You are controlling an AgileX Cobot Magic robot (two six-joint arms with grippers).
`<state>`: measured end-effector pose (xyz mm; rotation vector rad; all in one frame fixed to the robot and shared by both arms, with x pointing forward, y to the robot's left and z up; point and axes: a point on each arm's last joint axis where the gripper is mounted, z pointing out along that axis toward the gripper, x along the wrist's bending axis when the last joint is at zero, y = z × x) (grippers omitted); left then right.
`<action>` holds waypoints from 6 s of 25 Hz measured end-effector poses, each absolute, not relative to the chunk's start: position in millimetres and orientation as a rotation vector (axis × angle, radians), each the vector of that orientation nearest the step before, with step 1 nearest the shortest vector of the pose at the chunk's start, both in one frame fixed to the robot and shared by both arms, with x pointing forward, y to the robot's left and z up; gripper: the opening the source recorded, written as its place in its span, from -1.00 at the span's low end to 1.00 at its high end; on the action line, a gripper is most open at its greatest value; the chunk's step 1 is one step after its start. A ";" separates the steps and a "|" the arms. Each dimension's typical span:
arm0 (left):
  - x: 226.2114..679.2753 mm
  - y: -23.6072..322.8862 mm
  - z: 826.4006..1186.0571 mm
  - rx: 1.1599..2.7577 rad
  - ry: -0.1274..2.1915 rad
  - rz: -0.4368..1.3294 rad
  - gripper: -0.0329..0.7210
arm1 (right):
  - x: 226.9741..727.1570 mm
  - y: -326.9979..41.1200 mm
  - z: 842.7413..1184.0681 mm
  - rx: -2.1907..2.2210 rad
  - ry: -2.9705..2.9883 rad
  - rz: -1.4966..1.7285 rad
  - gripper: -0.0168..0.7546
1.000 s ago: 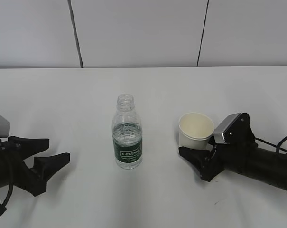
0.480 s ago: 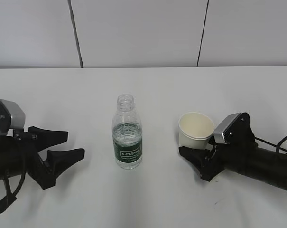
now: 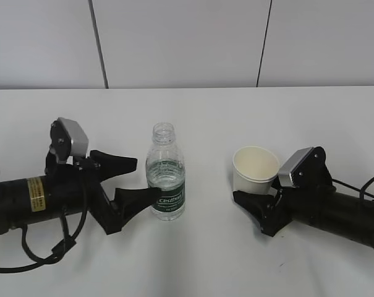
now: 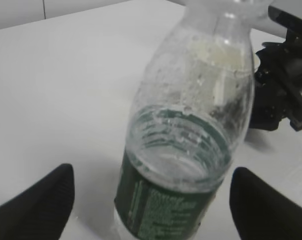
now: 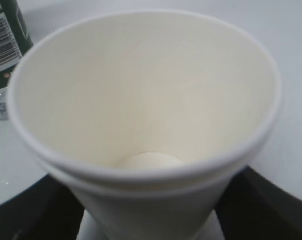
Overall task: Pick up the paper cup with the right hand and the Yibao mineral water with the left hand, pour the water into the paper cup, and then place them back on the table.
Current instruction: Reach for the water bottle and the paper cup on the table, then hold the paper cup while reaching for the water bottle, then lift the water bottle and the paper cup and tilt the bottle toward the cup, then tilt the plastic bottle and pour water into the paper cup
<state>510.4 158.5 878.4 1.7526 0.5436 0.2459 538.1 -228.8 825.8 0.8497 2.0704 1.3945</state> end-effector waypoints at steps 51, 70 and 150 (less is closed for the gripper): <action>523.1 120.2 854.5 1.700 0.684 0.182 0.16 | 538.5 -228.7 826.0 0.848 2.069 1.395 0.50; 523.1 120.4 853.9 1.735 0.610 0.246 0.11 | 537.4 -227.6 825.9 0.830 2.084 1.403 0.42; 544.9 135.3 917.5 1.872 -0.613 1.635 0.08 | 547.2 -150.0 856.5 0.165 2.480 1.753 0.40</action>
